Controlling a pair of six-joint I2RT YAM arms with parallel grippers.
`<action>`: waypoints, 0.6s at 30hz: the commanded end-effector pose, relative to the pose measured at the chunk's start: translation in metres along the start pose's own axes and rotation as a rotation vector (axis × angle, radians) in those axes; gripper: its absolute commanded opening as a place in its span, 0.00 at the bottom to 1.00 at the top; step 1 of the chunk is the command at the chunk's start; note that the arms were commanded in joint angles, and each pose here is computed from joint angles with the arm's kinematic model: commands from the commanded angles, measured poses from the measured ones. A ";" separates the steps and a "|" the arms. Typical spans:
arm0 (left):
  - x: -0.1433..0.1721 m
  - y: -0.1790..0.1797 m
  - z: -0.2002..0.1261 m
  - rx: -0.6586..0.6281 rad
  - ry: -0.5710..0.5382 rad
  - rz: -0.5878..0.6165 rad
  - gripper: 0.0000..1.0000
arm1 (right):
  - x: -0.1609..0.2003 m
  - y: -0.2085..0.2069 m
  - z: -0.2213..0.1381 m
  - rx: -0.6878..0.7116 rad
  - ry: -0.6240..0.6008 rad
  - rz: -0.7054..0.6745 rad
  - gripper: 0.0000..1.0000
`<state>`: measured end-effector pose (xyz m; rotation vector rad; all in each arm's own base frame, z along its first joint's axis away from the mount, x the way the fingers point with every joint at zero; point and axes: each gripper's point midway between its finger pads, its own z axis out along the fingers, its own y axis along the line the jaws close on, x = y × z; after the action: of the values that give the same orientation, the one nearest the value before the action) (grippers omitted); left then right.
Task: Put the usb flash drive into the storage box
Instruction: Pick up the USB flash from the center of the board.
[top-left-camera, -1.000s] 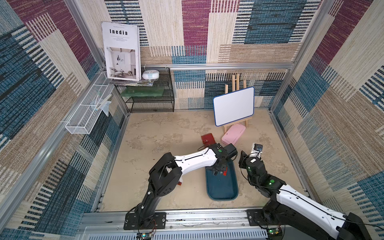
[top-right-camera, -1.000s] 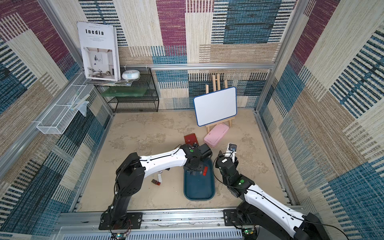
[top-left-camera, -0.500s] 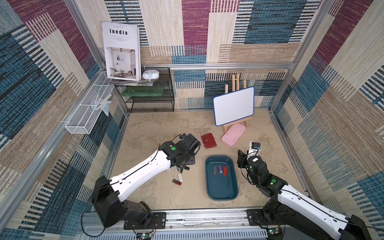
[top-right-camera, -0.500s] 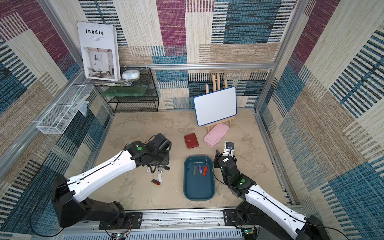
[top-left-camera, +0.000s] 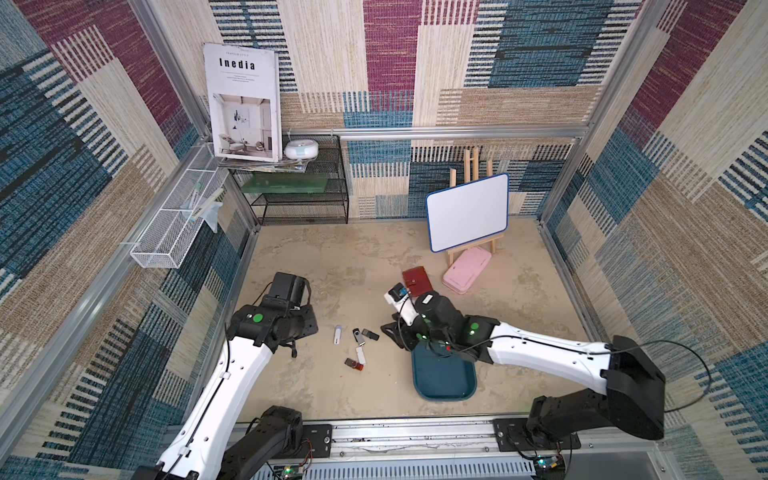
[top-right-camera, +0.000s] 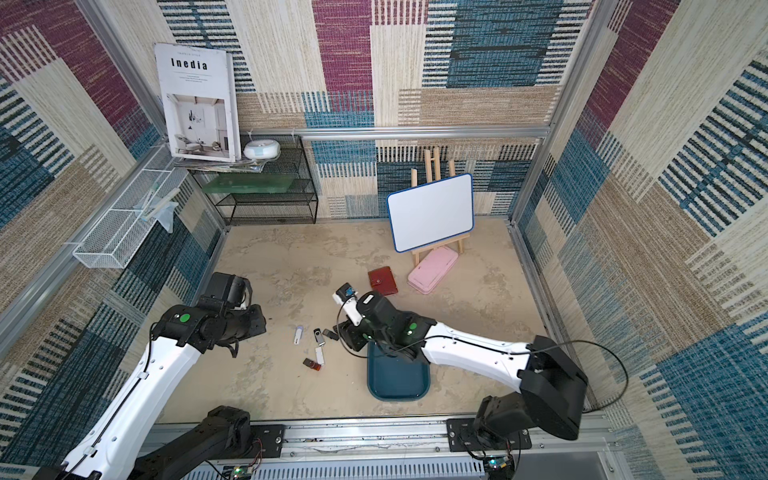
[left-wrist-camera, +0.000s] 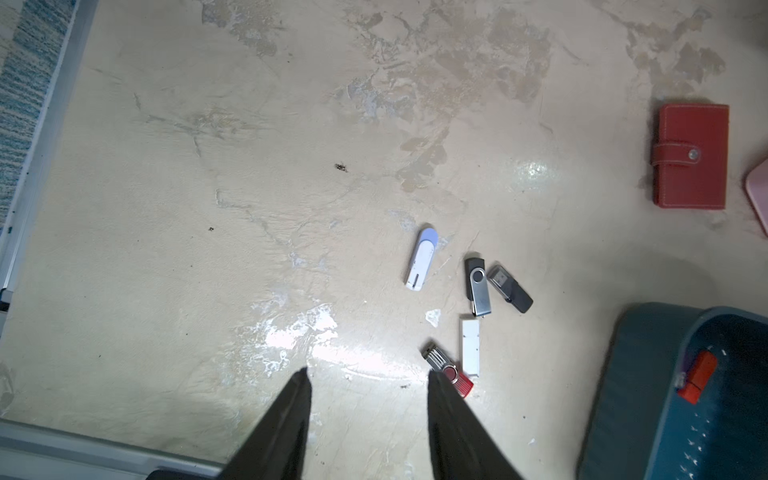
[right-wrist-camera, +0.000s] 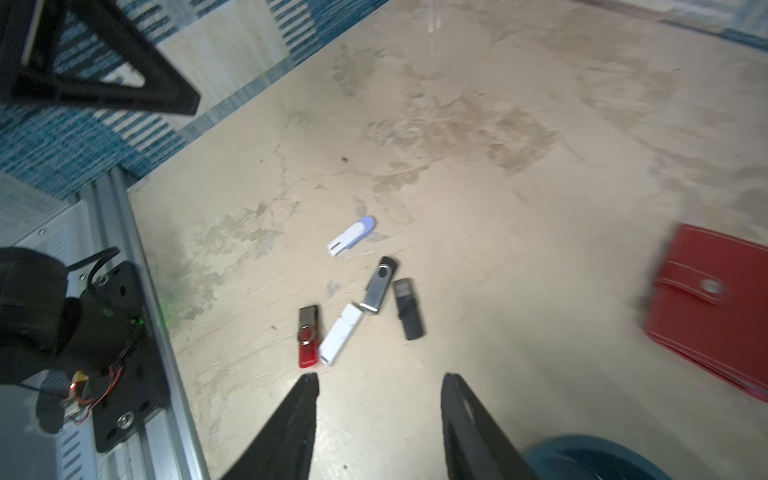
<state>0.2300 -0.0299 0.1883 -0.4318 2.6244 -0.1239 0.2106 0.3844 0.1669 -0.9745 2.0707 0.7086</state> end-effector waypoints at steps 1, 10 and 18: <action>-0.001 0.001 -0.001 0.041 0.017 0.010 0.50 | 0.027 0.029 0.025 -0.048 0.162 -0.095 0.53; -0.005 0.007 0.007 0.065 0.011 -0.048 0.50 | 0.051 0.062 0.088 -0.070 0.353 -0.181 0.54; -0.004 0.010 0.008 0.054 0.012 -0.054 0.50 | 0.067 0.075 0.121 -0.062 0.426 -0.218 0.55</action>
<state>0.2316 -0.0206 0.1791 -0.4941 2.6319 -0.2189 0.1663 0.4879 0.0621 -1.4386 2.2428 0.5243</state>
